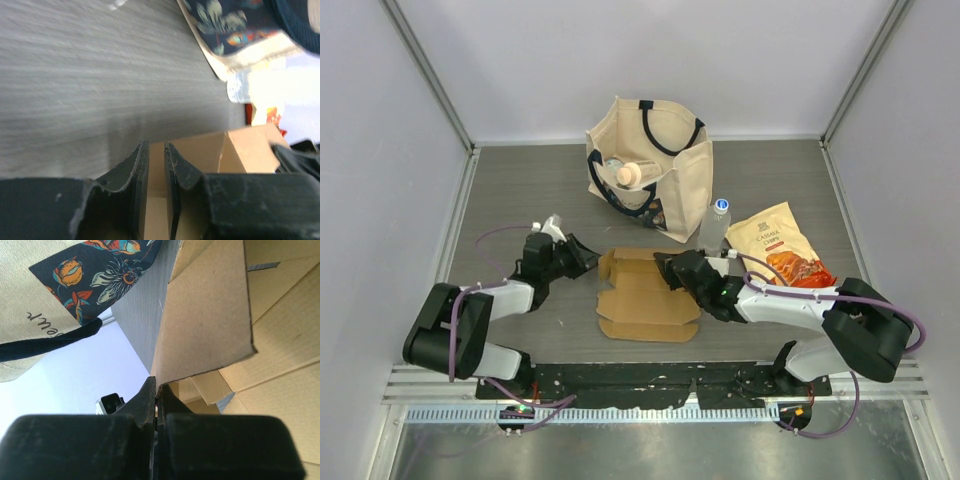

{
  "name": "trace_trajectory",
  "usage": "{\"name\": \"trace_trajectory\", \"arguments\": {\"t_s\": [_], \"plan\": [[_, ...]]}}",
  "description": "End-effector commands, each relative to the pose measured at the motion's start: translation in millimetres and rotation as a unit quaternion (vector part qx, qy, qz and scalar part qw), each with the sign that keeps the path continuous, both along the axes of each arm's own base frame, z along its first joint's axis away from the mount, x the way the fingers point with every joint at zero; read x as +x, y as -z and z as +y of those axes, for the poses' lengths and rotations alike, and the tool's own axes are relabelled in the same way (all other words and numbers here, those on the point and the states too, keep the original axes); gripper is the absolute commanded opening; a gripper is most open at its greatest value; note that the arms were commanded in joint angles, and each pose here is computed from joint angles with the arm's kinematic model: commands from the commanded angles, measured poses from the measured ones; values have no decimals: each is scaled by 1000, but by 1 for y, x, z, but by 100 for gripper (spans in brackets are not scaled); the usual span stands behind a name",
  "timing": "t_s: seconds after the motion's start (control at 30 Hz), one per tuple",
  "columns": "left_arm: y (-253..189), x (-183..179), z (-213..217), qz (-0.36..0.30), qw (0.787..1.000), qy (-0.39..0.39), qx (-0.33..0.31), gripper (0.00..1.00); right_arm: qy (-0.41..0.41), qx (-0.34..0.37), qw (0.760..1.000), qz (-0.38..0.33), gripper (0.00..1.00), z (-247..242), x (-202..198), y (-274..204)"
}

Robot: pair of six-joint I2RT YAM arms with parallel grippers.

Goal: Fold the paper box

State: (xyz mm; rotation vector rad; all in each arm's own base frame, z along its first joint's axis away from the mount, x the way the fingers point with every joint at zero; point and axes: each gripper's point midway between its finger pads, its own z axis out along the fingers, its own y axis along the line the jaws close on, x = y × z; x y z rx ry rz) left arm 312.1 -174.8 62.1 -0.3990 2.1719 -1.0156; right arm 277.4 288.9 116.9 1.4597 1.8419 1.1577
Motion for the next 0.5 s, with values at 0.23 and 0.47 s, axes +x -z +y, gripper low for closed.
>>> {"name": "trace_trajectory", "arguments": {"t_s": [0.23,0.47], "plan": [[-35,-38,-24,-76,996,50,23,24,-18,-8,1000,-22,1,3,0,-6],[-25,-46,-17,-80,994,49,57,31,-36,-53,997,-50,1,-12,-7,5]]}}
